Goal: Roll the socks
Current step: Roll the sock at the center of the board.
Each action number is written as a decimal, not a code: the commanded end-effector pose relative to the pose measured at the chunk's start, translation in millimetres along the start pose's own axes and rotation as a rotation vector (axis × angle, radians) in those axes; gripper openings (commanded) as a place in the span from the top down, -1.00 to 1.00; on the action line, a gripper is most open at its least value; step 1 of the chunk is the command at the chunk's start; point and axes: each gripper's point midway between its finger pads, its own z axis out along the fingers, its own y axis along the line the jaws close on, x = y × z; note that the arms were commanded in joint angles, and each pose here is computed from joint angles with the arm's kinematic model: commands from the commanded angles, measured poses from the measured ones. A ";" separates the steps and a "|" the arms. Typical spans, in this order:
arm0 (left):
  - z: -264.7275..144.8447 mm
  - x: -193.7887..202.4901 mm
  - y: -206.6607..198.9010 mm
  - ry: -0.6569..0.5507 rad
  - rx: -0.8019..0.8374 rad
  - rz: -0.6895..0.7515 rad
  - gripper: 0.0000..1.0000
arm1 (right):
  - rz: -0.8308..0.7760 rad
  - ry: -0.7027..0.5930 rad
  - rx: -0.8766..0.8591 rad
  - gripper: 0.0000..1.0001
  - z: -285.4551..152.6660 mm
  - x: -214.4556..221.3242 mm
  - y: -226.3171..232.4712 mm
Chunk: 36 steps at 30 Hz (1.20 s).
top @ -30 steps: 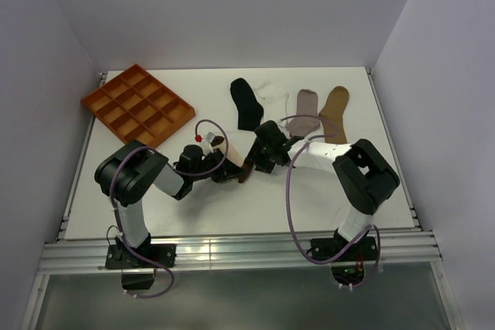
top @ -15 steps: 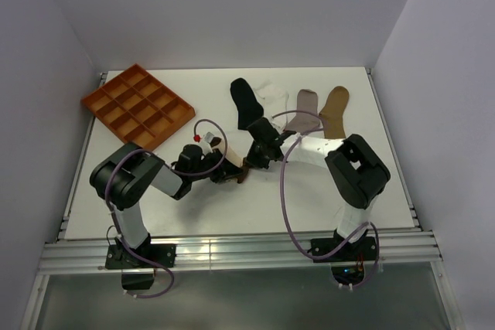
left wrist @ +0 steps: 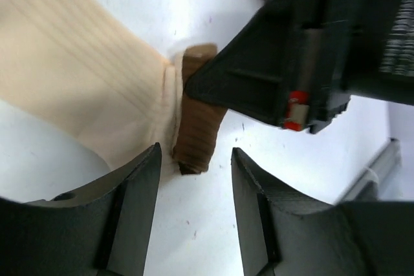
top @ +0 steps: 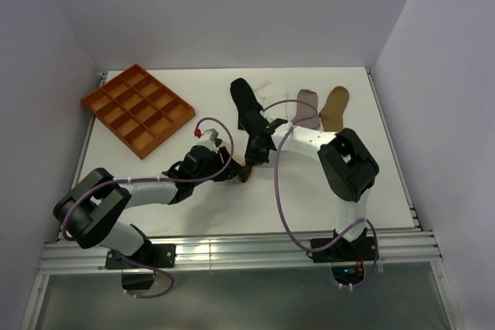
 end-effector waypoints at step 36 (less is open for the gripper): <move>46.3 39.9 0.8 -0.056 -0.357 0.603 0.76 | -0.020 0.095 0.002 1.00 -0.1 9.2 -7.3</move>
